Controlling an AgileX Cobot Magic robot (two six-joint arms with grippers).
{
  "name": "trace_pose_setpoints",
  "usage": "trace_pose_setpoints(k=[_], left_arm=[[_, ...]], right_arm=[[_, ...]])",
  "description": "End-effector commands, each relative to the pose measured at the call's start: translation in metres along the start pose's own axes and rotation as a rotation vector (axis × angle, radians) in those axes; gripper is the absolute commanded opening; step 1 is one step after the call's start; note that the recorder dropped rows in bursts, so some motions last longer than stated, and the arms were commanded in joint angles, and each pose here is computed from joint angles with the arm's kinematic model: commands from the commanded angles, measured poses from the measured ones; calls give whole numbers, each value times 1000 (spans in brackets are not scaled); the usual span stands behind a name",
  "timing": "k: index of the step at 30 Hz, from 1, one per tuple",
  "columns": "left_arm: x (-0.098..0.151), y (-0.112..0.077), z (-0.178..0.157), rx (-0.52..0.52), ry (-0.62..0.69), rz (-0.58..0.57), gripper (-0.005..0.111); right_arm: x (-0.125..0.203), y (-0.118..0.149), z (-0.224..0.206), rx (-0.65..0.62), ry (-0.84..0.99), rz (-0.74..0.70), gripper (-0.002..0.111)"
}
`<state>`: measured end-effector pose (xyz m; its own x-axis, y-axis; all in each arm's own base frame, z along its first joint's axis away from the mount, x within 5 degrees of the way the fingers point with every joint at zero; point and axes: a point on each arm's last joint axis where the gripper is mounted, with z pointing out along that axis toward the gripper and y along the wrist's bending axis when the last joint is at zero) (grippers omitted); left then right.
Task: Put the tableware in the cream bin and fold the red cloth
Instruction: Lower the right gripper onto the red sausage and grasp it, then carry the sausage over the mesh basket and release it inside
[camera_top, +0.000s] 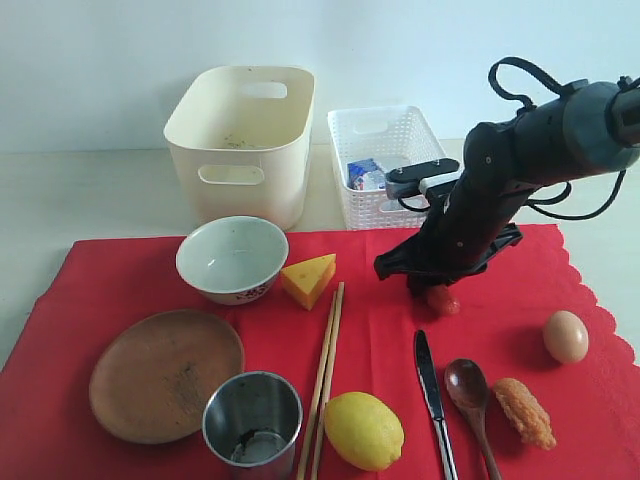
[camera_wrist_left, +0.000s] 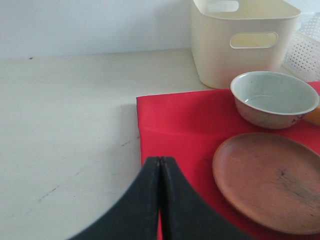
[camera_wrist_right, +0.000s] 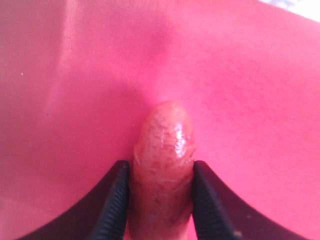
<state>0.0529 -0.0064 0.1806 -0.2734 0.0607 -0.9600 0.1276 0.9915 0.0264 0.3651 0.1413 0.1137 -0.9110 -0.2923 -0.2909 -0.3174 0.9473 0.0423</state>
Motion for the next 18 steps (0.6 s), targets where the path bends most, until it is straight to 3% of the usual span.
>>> trace_pose_setpoints(k=[1, 18], left_arm=[[0, 0, 0, -1, -15, -11, 0], [0, 0, 0, -1, -15, -11, 0]], right_arm=[[-8, 0, -24, 1, -66, -31, 0], [-36, 4, -115, -2, -391, -62, 0]])
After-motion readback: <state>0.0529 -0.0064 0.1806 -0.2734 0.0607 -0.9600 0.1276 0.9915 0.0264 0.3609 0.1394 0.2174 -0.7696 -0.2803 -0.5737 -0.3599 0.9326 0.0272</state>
